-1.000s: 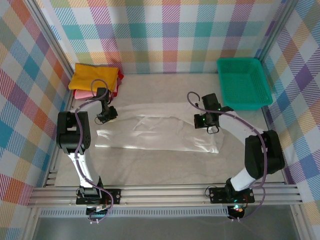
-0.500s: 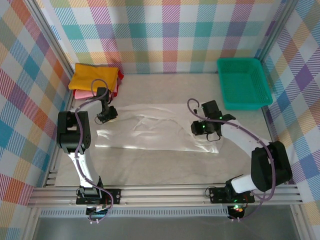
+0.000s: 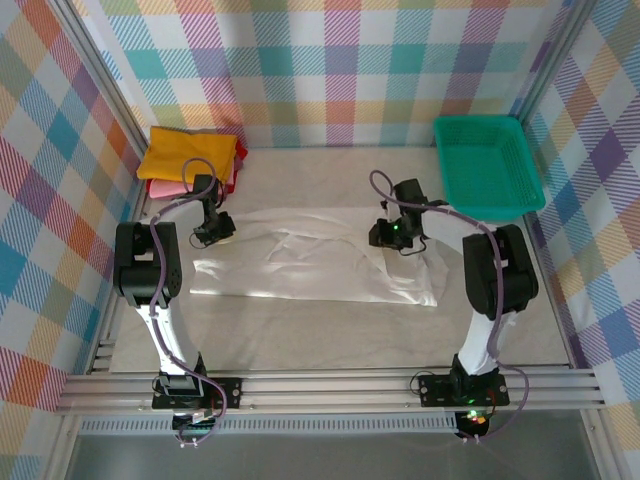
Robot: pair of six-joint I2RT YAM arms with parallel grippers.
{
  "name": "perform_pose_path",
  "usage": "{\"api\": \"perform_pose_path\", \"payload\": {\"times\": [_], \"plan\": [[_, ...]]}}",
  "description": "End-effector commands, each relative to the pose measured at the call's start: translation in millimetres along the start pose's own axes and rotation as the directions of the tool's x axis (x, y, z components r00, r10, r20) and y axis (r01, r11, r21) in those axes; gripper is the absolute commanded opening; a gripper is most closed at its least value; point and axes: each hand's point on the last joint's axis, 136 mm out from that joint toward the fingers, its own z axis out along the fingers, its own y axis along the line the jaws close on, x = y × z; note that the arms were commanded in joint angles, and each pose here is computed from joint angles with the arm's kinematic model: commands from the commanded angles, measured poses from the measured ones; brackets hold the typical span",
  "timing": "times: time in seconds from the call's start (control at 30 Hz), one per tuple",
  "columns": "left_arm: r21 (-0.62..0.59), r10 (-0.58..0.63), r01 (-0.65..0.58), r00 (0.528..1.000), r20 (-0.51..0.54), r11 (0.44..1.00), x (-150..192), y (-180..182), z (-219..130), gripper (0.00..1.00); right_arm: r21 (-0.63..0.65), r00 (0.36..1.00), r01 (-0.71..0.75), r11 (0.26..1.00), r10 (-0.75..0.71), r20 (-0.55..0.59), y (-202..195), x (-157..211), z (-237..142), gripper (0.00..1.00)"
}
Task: Fold and stack the t-shirts
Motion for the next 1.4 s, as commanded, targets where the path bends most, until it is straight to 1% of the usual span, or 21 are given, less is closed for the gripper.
{"api": "perform_pose_path", "payload": {"times": [0.0, 0.1, 0.2, 0.27, 0.33, 0.43, 0.47, 0.53, 0.6, 0.67, 0.73, 0.8, 0.87, 0.9, 1.0, 1.03, 1.07, 1.17, 1.23, 1.37], "plan": [[-0.029, 0.002, -0.003, 1.000, -0.025, 1.000, -0.7, 5.8, 2.4, 0.23, -0.098, 0.999, 0.034, 0.995, -0.038, -0.039, 21.1, 9.9, 7.2, 0.26], [-0.043, 0.005, -0.006, 1.000, -0.015, 0.999, -6.3, 6.3, 3.9, 0.23, -0.166, 0.996, 0.075, 0.983, -0.081, -0.030, 36.8, 25.1, 4.1, 0.17], [-0.058, 0.010, -0.010, 1.000, -0.007, 0.998, -15.6, 6.4, 6.3, 0.22, -0.203, 0.991, 0.118, 0.972, -0.127, -0.034, 45.6, 42.7, 1.2, 0.04], [-0.059, 0.011, -0.011, 1.000, -0.005, 0.998, -22.3, 4.4, 7.4, 0.22, -0.190, 0.985, 0.155, 0.970, -0.166, -0.047, 46.4, 54.3, 1.0, 0.03], [-0.060, 0.011, -0.011, 1.000, 0.001, 0.998, -29.5, 2.2, 9.0, 0.22, -0.170, 0.975, 0.200, 0.965, -0.213, -0.060, 47.5, 65.2, 2.4, 0.07], [-0.061, 0.014, -0.013, 1.000, 0.006, 0.998, -39.6, -1.6, 9.4, 0.21, -0.175, 0.963, 0.242, 0.954, -0.258, -0.076, 52.9, 78.8, 3.3, 0.19], [-0.060, 0.015, -0.014, 1.000, 0.010, 0.998, -42.6, -2.8, 9.4, 0.22, -0.179, 0.961, 0.246, 0.953, -0.264, -0.083, 54.5, 82.9, 3.9, 0.22], [-0.055, 0.015, -0.014, 1.000, 0.016, 0.998, -47.2, -5.2, 9.1, 0.22, -0.183, 0.959, 0.247, 0.952, -0.266, -0.092, 55.6, 87.0, 4.3, 0.24], [-0.056, 0.019, -0.018, 1.000, 0.017, 0.998, -51.2, -6.8, 9.2, 0.22, -0.190, 0.959, 0.251, 0.949, -0.270, -0.081, 57.1, 87.8, 3.4, 0.31], [-0.060, 0.025, -0.024, 1.000, 0.019, 0.998, -53.8, -7.1, 10.2, 0.22, -0.210, 0.963, 0.245, 0.946, -0.263, -0.062, 60.9, 87.3, 1.6, 0.32], [-0.068, 0.032, -0.031, 0.999, 0.013, 0.997, -55.1, -6.3, 12.6, 0.22, -0.203, 0.970, 0.224, 0.953, -0.237, -0.044, 61.8, 82.0, -1.4, 0.32], [-0.076, 0.027, -0.026, 1.000, 0.003, 0.997, -55.9, -2.5, 16.7, 0.22, -0.182, 0.986, 0.161, 0.970, -0.166, -0.012, 56.8, 69.3, -6.8, 0.32], [-0.065, 0.004, -0.004, 1.000, -0.009, 0.998, -55.4, 2.3, 20.5, 0.22, -0.207, 0.996, 0.085, 0.975, -0.082, 0.024, 57.3, 54.4, -17.2, 0.30], [-0.058, -0.008, 0.007, 1.000, -0.008, 0.998, -56.1, 4.5, 21.3, 0.22, -0.184, 0.998, 0.058, 0.981, -0.052, 0.037, 54.7, 48.7, -20.8, 0.29], [-0.052, -0.024, 0.024, 1.000, -0.002, 0.998, -59.4, 10.1, 20.4, 0.22, -0.022, 0.997, -0.015, 1.000, 0.016, 0.072, 32.8, 34.8, -28.4, 0.28], [-0.051, -0.024, 0.023, 1.000, -0.004, 0.998, -59.4, 11.1, 20.2, 0.22, 0.055, 0.996, -0.052, 0.997, 0.047, 0.078, 20.5, 31.1, -28.8, 0.27], [-0.052, -0.025, 0.024, 1.000, -0.009, 0.998, -57.9, 12.2, 20.0, 0.22, 0.137, 0.994, -0.084, 0.987, 0.074, 0.079, 6.1, 30.0, -27.6, 0.25], [-0.052, -0.036, 0.036, 0.999, -0.002, 0.998, -54.6, 16.0, 18.4, 0.22, 0.294, 0.990, -0.142, 0.945, 0.131, 0.058, -21.2, 27.6, -20.9, 0.21], [-0.038, -0.058, 0.058, 0.998, -0.006, 0.998, -49.5, 19.5, 17.0, 0.22, 0.341, 0.987, -0.159, 0.927, 0.151, 0.049, -29.7, 24.8, -13.7, 0.20], [-0.011, -0.101, 0.101, 0.995, -0.004, 0.995, -34.5, 24.9, 4.5, 0.22, 0.354, 0.982, -0.181, 0.918, 0.187, 0.017, -33.8, 18.3, 9.7, 0.20]]}}
